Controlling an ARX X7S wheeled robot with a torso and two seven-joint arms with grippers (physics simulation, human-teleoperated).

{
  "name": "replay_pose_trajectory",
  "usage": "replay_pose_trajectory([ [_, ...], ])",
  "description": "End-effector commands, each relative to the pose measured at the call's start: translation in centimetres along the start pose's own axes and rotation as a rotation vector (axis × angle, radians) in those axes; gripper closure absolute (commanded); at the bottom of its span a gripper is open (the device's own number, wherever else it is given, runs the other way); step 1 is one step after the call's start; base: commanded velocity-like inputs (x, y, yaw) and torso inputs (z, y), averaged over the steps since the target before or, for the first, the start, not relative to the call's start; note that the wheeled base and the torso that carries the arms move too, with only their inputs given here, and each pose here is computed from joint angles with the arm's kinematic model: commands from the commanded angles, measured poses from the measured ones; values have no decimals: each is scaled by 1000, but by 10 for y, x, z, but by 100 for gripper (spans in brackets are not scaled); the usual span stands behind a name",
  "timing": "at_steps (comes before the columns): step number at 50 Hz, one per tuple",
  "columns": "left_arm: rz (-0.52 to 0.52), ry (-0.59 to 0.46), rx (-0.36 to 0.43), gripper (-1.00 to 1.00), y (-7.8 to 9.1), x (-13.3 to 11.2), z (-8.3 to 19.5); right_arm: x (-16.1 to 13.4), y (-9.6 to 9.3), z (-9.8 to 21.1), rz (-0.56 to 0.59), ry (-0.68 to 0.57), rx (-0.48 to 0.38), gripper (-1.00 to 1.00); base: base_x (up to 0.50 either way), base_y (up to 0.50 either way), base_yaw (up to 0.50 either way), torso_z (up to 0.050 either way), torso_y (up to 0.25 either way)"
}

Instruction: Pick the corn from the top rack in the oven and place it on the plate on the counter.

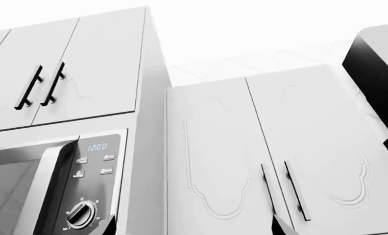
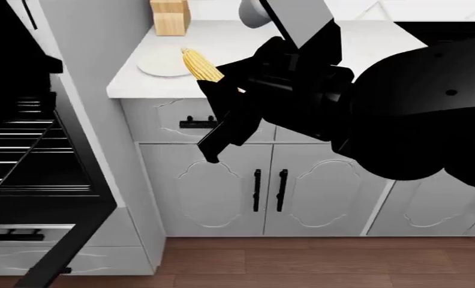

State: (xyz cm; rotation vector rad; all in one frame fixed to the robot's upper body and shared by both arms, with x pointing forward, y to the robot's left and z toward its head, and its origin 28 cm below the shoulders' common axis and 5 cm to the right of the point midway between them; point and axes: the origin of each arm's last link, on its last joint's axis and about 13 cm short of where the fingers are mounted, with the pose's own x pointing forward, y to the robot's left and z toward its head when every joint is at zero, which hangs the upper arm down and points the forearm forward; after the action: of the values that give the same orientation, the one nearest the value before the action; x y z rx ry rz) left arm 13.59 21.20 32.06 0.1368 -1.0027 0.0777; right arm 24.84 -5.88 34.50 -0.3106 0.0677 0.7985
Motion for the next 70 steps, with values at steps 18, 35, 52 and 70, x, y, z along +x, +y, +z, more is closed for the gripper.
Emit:
replay_pose_trajectory([
  [18, -5, 2, -7, -100, -1, -1, -1, 0, -4, 5, -33, -63, 7, 100, 10, -187, 0, 0, 0],
  [35, -2, 1, -9, -100, -1, -1, -1, 1, -4, 1, -40, -27, 18, 100, 407, -193, 0, 0, 1],
  [52, -6, 1, -10, -100, -2, -1, -1, 3, -3, 1, -40, -23, 4, 100, 494, -239, 0, 0, 1],
  [70, -12, 1, -11, -100, -3, -1, -2, 2, -4, 1, -47, -60, -24, 100, 480, -293, 0, 0, 2],
])
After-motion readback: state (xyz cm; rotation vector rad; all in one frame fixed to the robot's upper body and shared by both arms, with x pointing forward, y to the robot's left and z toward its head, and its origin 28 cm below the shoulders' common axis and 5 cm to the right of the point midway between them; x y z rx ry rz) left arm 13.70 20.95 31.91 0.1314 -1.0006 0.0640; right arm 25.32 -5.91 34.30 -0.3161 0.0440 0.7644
